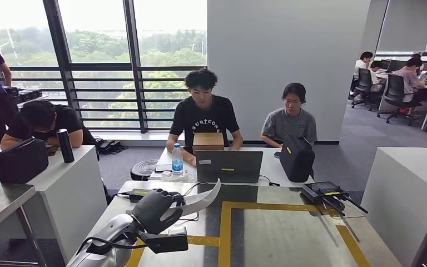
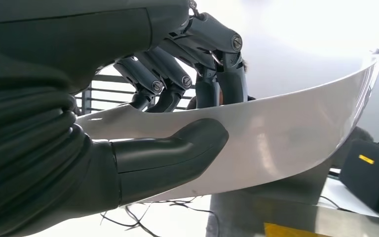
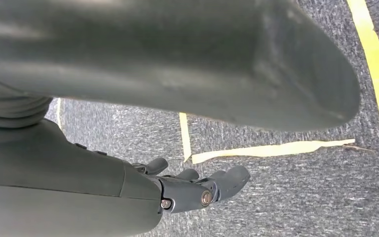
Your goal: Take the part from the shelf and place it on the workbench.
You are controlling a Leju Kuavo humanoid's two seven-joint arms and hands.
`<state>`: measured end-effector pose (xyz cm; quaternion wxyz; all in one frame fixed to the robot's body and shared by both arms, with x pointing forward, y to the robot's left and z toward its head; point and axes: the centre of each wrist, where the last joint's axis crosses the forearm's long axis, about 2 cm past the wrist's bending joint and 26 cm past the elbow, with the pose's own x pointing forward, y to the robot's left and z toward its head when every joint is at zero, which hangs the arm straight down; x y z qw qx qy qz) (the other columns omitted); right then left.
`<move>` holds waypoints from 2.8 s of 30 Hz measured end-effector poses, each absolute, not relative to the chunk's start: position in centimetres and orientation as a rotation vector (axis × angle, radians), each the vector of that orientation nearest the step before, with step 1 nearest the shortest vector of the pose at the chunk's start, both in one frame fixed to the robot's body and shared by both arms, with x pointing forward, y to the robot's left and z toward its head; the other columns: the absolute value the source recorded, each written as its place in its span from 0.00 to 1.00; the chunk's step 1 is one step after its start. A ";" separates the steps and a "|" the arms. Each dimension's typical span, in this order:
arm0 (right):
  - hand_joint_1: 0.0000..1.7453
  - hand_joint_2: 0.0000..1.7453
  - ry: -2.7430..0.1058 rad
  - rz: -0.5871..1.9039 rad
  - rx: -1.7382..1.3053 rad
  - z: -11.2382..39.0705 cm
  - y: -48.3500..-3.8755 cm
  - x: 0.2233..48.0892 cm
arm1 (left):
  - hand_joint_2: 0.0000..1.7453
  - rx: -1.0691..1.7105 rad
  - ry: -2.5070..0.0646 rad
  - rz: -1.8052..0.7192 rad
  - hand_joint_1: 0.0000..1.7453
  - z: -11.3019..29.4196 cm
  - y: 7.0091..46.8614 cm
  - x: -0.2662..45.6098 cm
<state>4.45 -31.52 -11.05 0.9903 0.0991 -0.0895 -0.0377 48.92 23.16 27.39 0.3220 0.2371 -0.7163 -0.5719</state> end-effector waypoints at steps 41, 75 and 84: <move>0.00 0.00 -0.196 -0.082 0.189 -11.1 -31.5 4.1 | 0.00 0.786 -1.708 -1.495 0.00 24.4 24.0 48.3; 0.00 0.00 -0.190 -0.092 0.186 -11.1 -31.4 4.4 | 0.00 0.780 -1.782 -1.509 0.00 26.6 21.1 48.6; 0.00 0.00 -0.200 -0.082 0.181 -11.0 -31.5 4.6 | 0.00 0.771 -1.797 -1.507 0.00 26.5 20.8 48.5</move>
